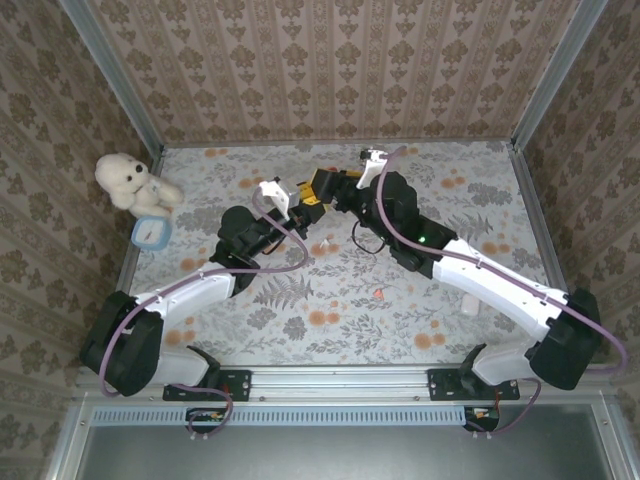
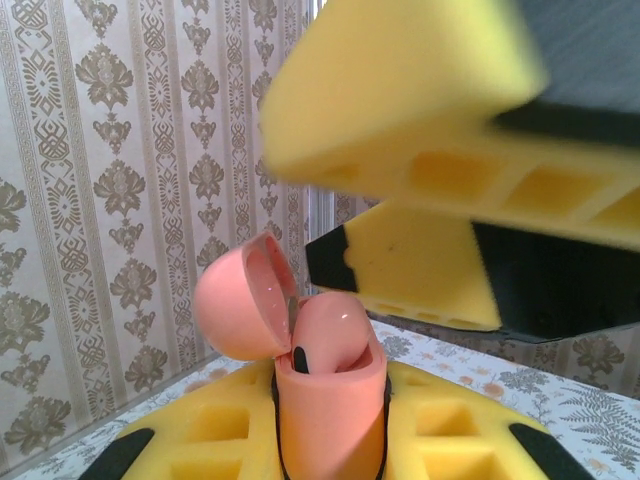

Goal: Insert the wireless bluetooth earbuds into the charging case

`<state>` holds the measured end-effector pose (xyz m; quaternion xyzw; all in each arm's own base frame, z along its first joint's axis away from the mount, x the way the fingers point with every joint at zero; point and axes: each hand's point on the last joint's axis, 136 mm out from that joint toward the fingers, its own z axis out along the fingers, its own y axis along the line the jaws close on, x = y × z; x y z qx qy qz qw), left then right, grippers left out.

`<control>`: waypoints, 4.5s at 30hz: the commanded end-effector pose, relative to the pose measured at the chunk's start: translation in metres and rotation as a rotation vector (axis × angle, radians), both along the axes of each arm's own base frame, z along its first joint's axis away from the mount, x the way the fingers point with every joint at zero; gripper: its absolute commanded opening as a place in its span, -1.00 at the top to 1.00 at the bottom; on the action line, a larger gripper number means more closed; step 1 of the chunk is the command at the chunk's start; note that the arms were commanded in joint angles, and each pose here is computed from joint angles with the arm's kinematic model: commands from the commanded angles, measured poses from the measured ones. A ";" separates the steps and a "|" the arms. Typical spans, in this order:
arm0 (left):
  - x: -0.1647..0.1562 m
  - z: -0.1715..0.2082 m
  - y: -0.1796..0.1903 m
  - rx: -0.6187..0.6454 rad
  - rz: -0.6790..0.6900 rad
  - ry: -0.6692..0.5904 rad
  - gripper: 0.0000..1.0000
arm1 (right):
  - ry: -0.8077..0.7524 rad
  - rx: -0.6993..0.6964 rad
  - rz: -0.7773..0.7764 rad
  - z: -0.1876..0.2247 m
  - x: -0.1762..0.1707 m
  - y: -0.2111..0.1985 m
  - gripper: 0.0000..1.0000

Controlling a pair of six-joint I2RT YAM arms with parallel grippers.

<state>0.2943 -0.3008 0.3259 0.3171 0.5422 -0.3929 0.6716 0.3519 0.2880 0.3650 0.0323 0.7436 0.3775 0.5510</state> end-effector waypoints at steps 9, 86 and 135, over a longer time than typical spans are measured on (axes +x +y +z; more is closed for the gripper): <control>-0.011 0.023 0.008 -0.042 0.012 -0.094 1.00 | 0.209 -0.043 -0.190 -0.044 -0.056 -0.093 -0.61; -0.013 0.015 0.016 -0.027 0.025 -0.071 1.00 | 1.034 -0.958 0.084 -0.348 -0.121 -0.108 0.30; -0.012 0.017 0.015 -0.028 0.023 -0.075 1.00 | 1.014 -0.995 0.114 -0.354 -0.110 -0.100 0.20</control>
